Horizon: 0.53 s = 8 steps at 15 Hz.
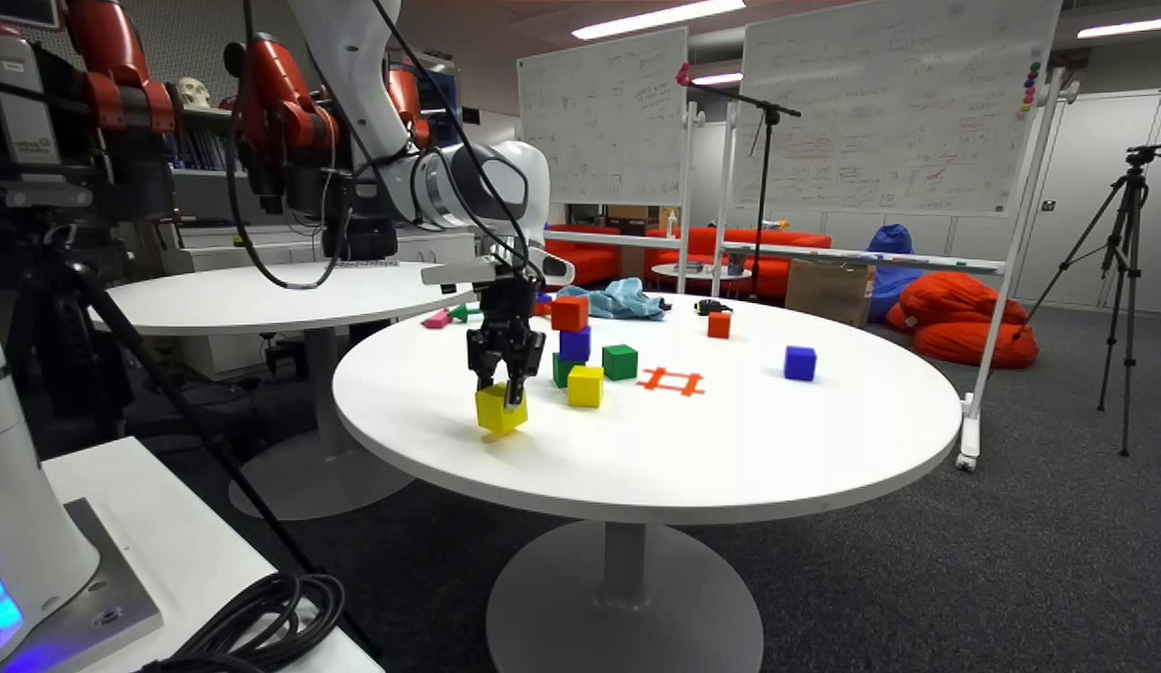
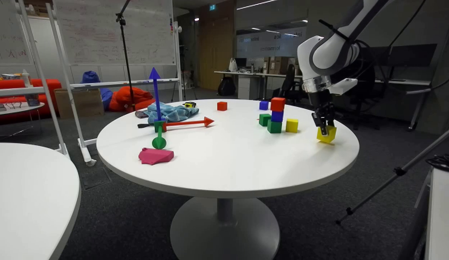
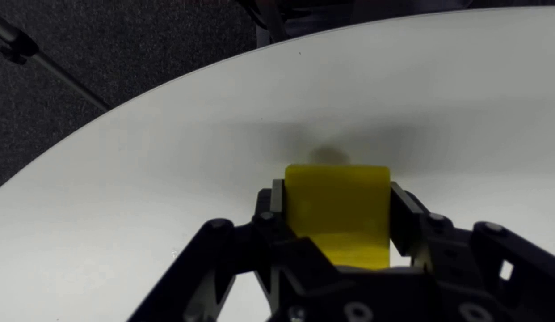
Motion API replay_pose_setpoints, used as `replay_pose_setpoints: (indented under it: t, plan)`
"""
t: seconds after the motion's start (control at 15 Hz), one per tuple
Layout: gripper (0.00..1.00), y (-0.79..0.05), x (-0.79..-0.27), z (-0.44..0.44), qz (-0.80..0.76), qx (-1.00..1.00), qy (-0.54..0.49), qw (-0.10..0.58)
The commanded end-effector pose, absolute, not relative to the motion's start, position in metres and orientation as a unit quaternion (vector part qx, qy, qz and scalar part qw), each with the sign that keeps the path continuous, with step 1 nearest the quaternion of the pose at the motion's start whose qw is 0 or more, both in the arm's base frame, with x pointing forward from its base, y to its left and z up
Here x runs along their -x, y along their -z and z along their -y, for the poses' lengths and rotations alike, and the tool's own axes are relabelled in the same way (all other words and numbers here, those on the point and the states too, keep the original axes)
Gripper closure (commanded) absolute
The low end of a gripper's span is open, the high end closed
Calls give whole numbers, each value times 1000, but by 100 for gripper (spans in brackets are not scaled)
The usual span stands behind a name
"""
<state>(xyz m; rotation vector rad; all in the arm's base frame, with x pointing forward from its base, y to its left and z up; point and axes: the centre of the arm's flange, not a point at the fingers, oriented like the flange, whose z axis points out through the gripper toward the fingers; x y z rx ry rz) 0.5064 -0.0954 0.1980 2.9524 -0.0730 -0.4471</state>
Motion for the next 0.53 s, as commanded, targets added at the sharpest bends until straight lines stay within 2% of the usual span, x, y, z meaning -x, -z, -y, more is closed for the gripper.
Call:
replay_pose_setpoints:
  t: [0.0, 0.47]
  plan:
    - [69, -222, -479, 108, 44, -988, 123, 82]
    - [69, -253, -445, 130, 81, -990, 88, 79]
